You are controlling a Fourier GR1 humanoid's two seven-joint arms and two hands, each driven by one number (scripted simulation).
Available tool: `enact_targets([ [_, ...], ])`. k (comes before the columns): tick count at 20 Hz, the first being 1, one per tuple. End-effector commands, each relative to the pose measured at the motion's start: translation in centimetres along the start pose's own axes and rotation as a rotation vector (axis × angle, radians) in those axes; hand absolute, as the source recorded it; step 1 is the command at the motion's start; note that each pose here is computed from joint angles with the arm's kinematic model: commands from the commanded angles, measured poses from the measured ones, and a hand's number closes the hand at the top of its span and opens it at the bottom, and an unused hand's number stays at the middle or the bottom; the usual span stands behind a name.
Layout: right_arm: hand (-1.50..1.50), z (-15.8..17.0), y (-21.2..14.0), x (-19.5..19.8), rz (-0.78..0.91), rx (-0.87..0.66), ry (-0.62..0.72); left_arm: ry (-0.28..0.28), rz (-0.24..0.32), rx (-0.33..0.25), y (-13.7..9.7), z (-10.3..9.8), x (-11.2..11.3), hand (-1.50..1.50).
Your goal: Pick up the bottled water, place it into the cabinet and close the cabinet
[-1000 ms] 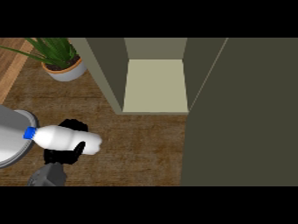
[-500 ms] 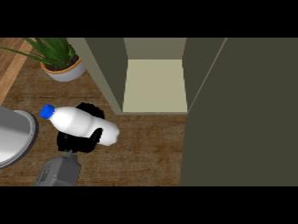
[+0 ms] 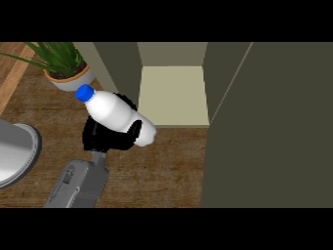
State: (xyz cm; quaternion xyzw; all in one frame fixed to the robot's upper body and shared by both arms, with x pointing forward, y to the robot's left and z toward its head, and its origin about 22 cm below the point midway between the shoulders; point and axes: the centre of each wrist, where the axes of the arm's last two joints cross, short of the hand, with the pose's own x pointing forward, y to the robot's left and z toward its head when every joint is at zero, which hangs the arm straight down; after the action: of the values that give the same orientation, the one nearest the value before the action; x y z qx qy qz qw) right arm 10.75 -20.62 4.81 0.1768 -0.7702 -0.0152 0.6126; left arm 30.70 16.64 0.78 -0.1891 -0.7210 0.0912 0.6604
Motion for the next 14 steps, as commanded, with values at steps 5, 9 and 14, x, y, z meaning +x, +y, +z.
enact_targets([
  [5, -1.5, 0.5, -0.5, -0.7, -0.011, -0.017, -0.012, -0.074, -0.149, -0.034, -5.4, -4.3, 2.3, 1.5],
  [9, -1.5, -0.5, 0.5, -0.2, -0.03, 0.011, 0.003, -0.094, -0.231, 0.006, -5.9, -6.0, 3.4, 1.5],
  [14, -1.5, 0.1, -0.7, -0.6, -0.018, 0.022, 0.014, -0.12, -0.315, 0.06, -6.1, -6.2, 3.5, 1.5],
])
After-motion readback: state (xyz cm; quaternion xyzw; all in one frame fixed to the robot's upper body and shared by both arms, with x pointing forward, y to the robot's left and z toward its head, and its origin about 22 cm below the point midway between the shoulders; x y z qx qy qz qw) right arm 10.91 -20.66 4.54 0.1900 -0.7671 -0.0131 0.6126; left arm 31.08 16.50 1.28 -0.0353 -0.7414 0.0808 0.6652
